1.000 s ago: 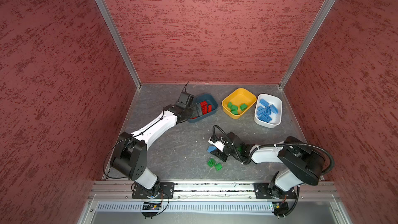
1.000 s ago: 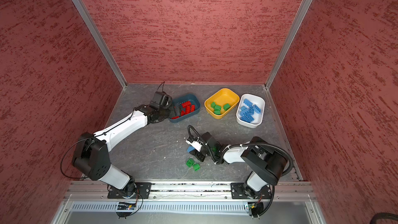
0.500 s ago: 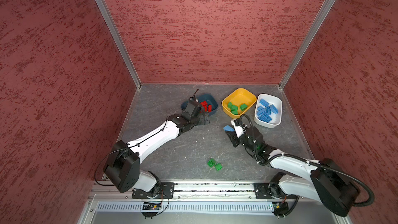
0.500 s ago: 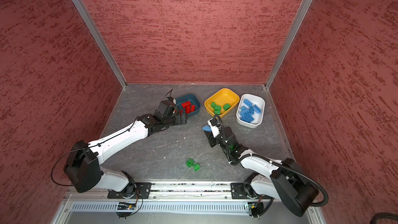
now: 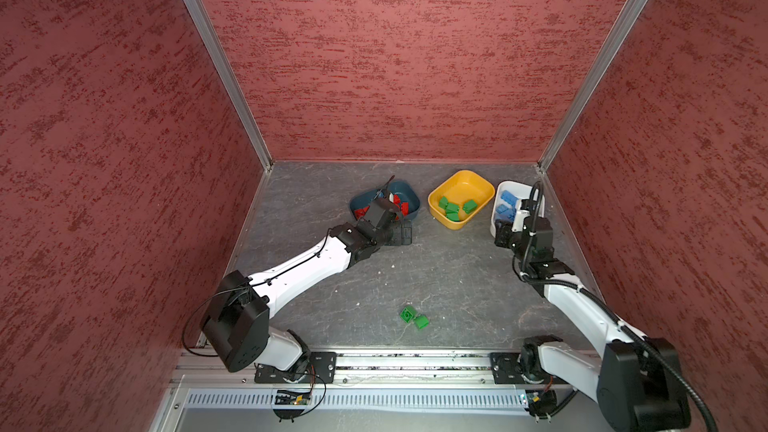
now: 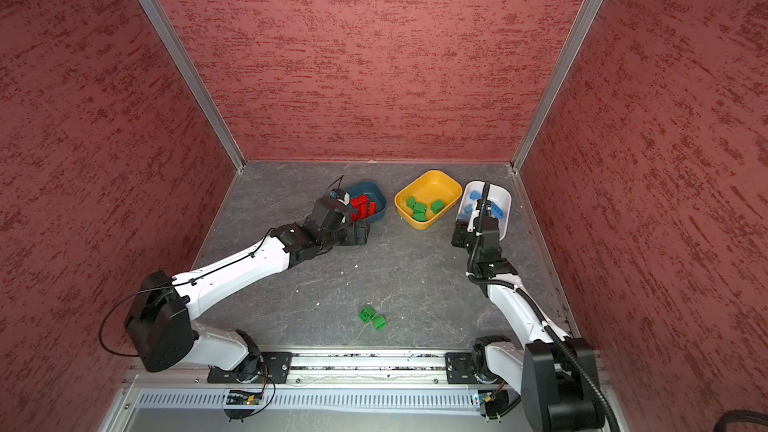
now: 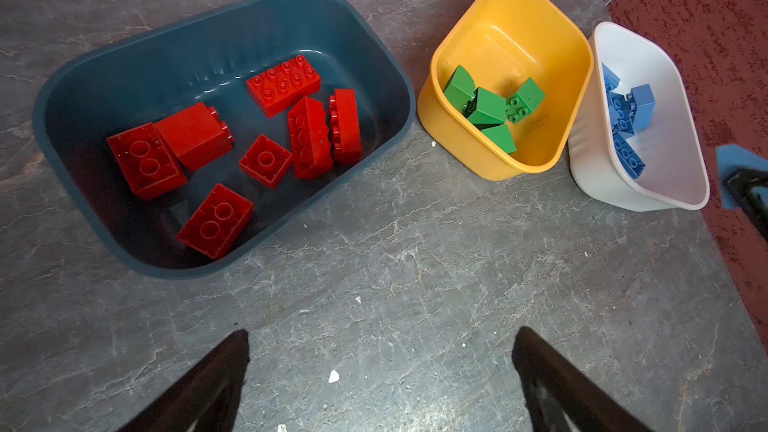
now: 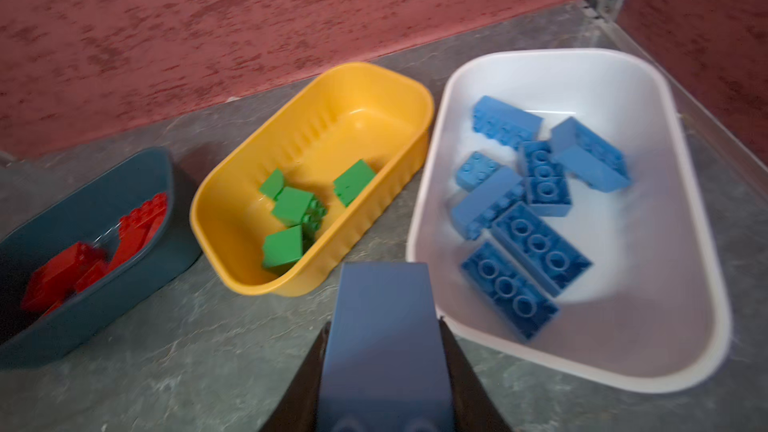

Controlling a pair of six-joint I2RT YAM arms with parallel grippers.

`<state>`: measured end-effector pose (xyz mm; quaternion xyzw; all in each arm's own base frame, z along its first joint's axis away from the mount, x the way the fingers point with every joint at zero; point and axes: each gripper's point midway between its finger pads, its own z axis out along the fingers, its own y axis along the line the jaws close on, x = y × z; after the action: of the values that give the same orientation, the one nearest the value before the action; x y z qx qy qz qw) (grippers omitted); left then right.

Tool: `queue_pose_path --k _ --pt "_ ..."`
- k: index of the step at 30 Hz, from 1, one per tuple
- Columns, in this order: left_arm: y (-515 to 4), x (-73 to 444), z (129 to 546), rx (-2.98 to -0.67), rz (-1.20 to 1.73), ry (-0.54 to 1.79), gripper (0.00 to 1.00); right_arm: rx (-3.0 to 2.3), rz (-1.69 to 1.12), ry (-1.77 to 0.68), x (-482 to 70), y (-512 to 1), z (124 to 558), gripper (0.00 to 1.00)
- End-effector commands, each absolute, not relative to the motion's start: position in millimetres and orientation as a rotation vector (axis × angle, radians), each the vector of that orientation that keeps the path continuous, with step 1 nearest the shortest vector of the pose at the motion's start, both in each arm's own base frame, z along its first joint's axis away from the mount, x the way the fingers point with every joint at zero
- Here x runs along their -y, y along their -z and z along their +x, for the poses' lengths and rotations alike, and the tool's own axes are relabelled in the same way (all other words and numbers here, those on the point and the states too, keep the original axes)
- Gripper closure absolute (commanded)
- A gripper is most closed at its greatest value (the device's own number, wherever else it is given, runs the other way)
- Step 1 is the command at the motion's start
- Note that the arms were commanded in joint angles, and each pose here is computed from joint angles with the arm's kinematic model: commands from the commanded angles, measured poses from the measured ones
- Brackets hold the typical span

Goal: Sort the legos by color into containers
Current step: 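Carry the blue brick into the white tub with the right while the left returns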

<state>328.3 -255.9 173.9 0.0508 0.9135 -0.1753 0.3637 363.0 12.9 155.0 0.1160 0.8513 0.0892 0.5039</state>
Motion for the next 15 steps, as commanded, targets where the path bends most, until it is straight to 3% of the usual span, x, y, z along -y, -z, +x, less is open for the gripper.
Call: queue_pose_path --k 1,8,12,15 --pt "-171 257 323 -2.340 0.180 0.429 0.01 -2.137 0.364 -0.209 9 -143 368 1.00" --pt "-151 264 305 -2.404 0.244 0.458 0.01 -2.188 0.496 -0.015 55 -133 390 1.00" --pt "-131 259 288 -2.489 0.257 0.419 0.01 -2.232 0.503 0.054 63 -125 398 0.75" --pt "-121 257 273 -2.526 0.288 0.400 0.01 -2.242 0.499 0.068 65 -124 401 0.63"
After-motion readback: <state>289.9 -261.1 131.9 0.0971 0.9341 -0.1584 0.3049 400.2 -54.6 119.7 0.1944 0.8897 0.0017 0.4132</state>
